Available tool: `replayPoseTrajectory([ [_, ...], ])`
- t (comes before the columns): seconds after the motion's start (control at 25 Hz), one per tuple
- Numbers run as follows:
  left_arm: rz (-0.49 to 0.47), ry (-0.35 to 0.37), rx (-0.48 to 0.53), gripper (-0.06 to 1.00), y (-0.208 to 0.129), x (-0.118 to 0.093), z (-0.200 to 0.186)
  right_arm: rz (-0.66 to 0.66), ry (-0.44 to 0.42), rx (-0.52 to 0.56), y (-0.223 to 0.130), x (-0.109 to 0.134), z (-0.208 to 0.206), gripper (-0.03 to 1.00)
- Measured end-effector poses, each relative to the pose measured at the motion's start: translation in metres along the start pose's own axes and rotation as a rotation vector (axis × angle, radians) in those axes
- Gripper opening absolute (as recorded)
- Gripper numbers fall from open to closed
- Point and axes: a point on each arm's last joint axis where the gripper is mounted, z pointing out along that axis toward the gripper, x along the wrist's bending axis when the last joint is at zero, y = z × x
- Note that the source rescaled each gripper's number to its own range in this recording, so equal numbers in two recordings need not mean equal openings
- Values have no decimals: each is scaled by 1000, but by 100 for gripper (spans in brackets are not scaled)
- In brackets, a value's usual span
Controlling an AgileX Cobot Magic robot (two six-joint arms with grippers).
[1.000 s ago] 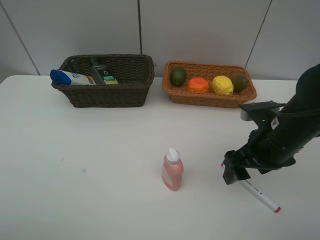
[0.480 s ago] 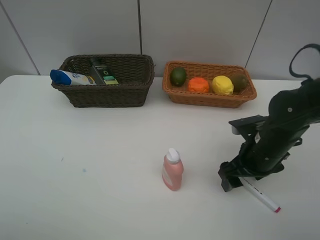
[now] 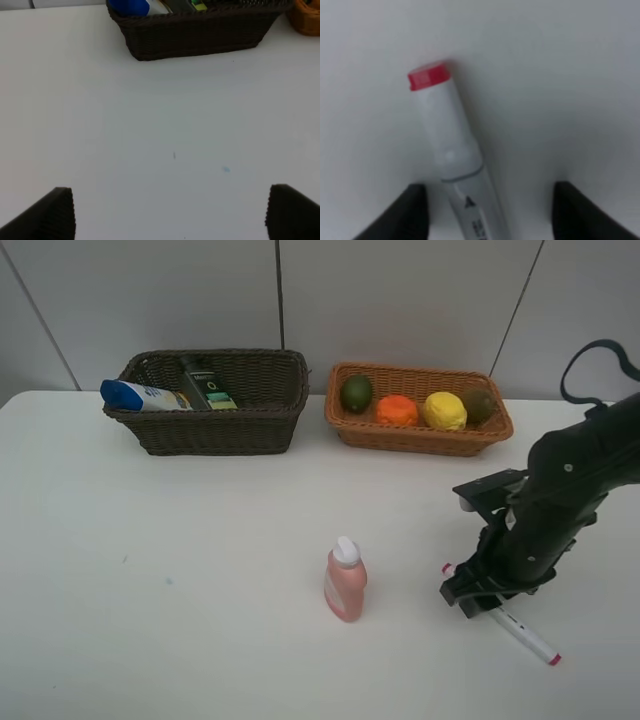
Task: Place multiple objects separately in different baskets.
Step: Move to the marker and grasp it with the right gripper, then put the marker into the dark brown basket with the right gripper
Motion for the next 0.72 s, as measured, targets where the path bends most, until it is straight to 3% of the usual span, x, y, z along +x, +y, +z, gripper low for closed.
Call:
replayPoseTrajectory([
  [0.12, 0, 0, 0, 100, 0, 0, 0, 6, 0, 5, 1, -1, 0, 7],
  [0.16, 0, 0, 0, 100, 0, 0, 0, 7, 1, 6, 1, -1, 0, 0],
  [0.48, 0, 0, -1, 100, 0, 0, 0, 37, 13, -29, -2, -1, -20, 0],
  [0.6, 0, 0, -1, 100, 0, 0, 0, 50, 12, -193, 6, -3, -60, 0],
  [0.72, 0, 0, -2, 100, 0, 0, 0, 86, 38, -461, 20, -4, -111, 0],
])
